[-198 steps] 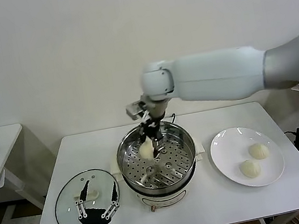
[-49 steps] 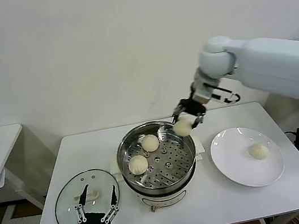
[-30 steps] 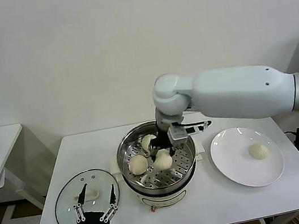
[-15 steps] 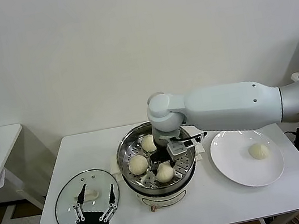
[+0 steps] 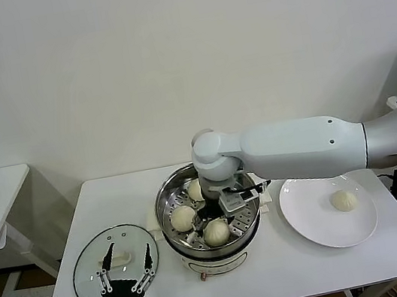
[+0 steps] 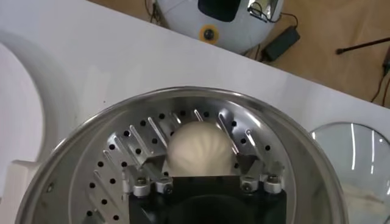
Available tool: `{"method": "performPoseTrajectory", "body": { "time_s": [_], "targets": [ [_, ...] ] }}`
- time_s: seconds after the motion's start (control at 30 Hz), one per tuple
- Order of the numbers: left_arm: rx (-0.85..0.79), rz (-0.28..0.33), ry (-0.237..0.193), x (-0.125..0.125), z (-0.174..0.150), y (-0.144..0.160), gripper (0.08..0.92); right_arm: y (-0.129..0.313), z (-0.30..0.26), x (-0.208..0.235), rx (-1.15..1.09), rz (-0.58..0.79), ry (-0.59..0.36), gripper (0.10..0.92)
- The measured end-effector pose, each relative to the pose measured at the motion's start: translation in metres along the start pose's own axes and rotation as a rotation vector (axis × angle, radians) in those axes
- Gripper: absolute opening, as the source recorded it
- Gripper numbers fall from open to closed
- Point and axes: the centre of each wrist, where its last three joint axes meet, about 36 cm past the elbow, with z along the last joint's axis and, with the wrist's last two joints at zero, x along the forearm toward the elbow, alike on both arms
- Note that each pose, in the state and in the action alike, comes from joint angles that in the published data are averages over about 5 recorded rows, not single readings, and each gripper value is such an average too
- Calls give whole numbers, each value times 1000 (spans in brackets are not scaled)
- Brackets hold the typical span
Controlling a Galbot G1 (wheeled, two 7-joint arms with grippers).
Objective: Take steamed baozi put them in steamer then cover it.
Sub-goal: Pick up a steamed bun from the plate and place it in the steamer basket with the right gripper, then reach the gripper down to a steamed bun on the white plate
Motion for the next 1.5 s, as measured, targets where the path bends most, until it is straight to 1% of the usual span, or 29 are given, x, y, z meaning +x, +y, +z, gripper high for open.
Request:
{"method": "performPoseTrajectory", "body": {
  "time_s": [0.17, 0.3, 0.43, 0.53, 0.63, 0.8, 0.9, 1.0, 1.1, 1.23, 1.5],
  "targets": [
    [0, -2, -1, -2, -1, 0, 823, 17, 12, 32, -100, 52, 43, 823],
    [-5, 1, 0, -3, -1, 2, 823, 51, 27, 66, -281, 106, 80, 823],
    [-9, 3, 0, -3, 0, 3, 823, 111, 42, 94, -560, 148, 105, 823],
    [-10, 5, 1, -3, 0, 3, 823, 169, 48, 106, -802, 161, 118, 823],
    [-9, 8, 2, -3, 0, 2, 823, 232, 48, 109, -1028, 164, 124, 823],
    [-8, 11, 8, -3, 1, 1, 823, 328, 32, 92, -1333, 153, 116, 823],
    [-9, 12, 12, -2, 2, 2, 823, 371, 19, 73, -1458, 137, 108, 823],
    [-9, 11, 16, -1, 2, 2, 823, 404, 5, 51, -1551, 113, 102, 823],
    [-10, 10, 21, 1, 3, 2, 823, 430, -9, 28, -1619, 85, 98, 823],
    [-10, 9, 25, 3, 4, 3, 823, 455, -26, 0, -1682, 52, 91, 823],
    [-9, 7, 27, 4, 4, 2, 823, 478, -50, -46, -1765, 29, 77, 823]
  ]
}}
